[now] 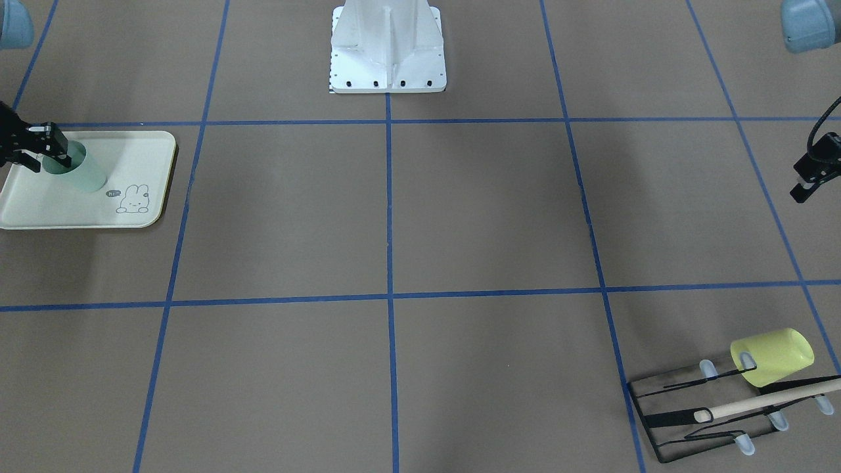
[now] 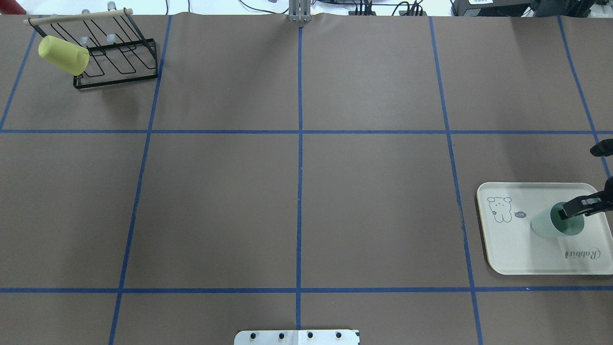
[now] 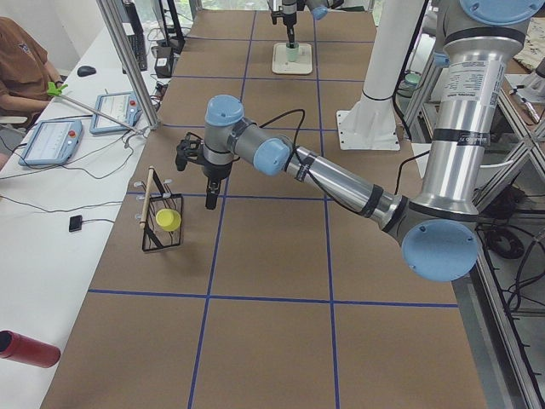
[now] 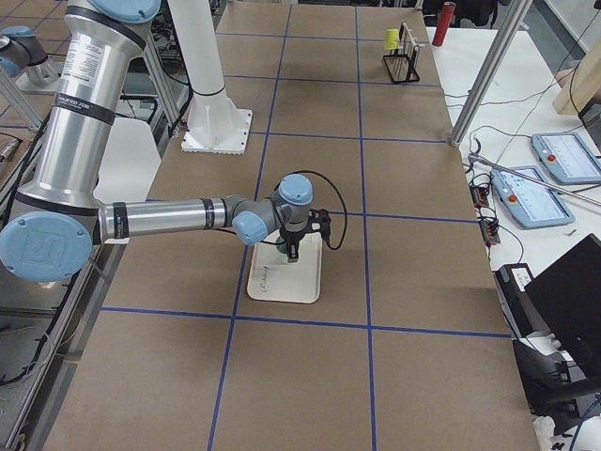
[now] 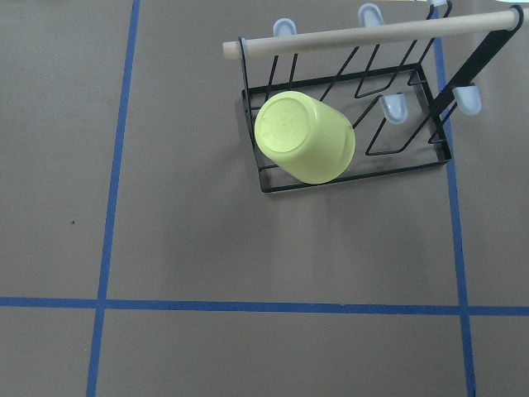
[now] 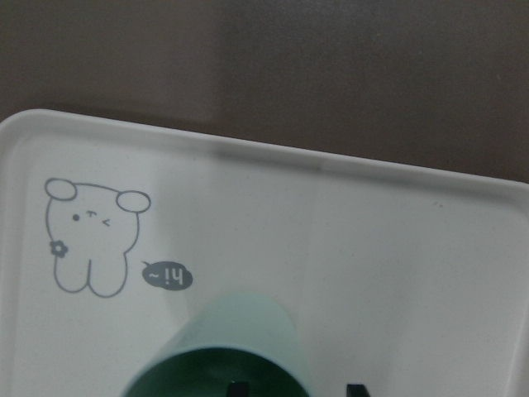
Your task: Left arm grabs green cup and hands to right arm on tray
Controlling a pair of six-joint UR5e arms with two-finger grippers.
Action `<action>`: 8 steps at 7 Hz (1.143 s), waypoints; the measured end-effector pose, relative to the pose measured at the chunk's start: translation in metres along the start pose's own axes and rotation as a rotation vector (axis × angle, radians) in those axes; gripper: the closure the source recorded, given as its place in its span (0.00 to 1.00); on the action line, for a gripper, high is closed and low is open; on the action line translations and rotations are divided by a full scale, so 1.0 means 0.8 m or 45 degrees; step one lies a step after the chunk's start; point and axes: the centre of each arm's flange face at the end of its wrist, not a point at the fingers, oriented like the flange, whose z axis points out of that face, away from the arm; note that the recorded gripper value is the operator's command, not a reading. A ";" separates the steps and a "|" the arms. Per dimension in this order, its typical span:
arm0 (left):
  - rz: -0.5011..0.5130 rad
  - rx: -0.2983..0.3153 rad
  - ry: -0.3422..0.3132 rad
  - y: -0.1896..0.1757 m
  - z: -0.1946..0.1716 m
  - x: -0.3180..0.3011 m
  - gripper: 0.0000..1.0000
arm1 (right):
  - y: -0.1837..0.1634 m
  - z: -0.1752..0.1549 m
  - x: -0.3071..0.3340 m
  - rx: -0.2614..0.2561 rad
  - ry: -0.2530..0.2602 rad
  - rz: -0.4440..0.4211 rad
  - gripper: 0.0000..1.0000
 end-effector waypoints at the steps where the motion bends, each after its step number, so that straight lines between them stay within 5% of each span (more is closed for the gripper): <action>1: -0.006 -0.011 0.003 0.001 -0.002 0.002 0.00 | -0.008 -0.028 0.007 0.064 -0.009 0.028 0.01; 4: -0.007 -0.052 -0.013 0.012 0.000 -0.007 0.00 | -0.043 -0.085 0.038 0.187 0.006 0.125 0.01; 8: 0.028 -0.210 0.009 0.026 0.038 -0.081 0.00 | -0.125 -0.162 0.060 0.133 0.117 0.074 0.01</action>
